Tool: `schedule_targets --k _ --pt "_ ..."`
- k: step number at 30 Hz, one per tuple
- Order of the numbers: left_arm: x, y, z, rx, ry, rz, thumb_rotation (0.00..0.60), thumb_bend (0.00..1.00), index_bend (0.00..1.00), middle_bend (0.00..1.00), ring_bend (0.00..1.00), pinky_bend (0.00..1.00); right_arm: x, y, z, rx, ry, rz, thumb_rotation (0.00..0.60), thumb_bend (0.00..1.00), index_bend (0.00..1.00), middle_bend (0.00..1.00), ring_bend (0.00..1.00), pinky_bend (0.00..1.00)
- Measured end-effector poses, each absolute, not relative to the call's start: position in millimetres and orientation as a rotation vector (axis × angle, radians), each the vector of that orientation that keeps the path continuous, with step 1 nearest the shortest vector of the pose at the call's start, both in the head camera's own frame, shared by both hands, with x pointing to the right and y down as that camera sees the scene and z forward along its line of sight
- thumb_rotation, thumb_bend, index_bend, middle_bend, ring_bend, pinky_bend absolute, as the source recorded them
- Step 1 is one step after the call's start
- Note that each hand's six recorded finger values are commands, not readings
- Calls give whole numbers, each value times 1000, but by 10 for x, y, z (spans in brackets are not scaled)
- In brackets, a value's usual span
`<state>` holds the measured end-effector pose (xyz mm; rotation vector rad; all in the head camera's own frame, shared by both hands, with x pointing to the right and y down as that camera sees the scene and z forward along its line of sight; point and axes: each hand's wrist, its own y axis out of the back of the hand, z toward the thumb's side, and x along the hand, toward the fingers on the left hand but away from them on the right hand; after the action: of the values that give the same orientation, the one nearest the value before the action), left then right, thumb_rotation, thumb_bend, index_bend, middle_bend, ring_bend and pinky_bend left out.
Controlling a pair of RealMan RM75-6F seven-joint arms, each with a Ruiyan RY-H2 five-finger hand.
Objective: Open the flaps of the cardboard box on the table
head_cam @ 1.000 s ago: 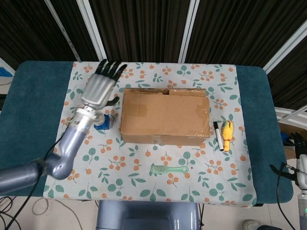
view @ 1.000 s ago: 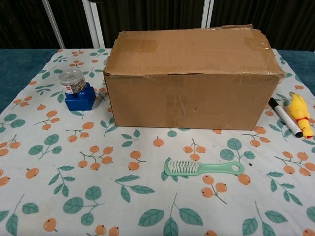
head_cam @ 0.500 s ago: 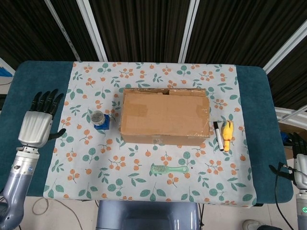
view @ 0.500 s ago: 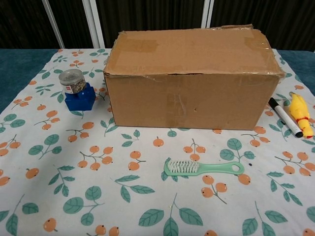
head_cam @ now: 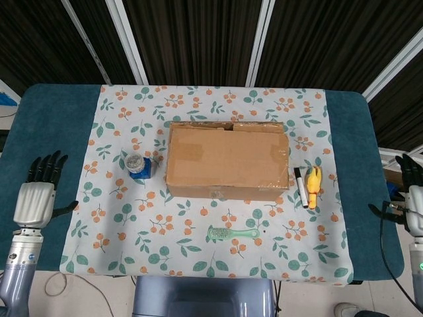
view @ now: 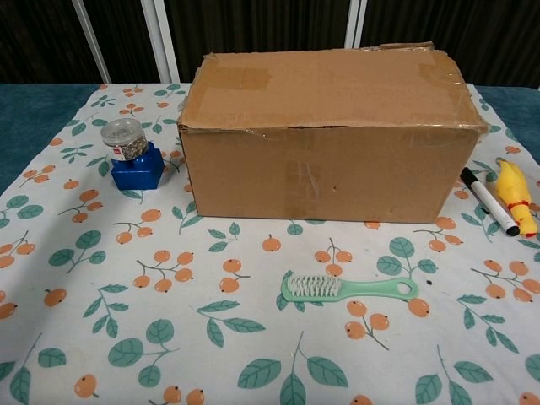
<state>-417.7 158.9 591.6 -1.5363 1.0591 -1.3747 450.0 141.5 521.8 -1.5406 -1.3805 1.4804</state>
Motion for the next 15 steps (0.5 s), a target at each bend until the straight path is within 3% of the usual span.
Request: schedule_targets --k 6,15 --pt "-4202 1589 5967 -1564 1081 -1377 600 2 0 0 0 0 4204 832 5186 -1657 -1318 1436 600 525 86 86 87 229" --pt "-4206 1555 5957 -1555 1085 -1359 600 3 0 0 0 0 3652 33 5362 -1870 -1180 1459 600 913 144 127 126 241"
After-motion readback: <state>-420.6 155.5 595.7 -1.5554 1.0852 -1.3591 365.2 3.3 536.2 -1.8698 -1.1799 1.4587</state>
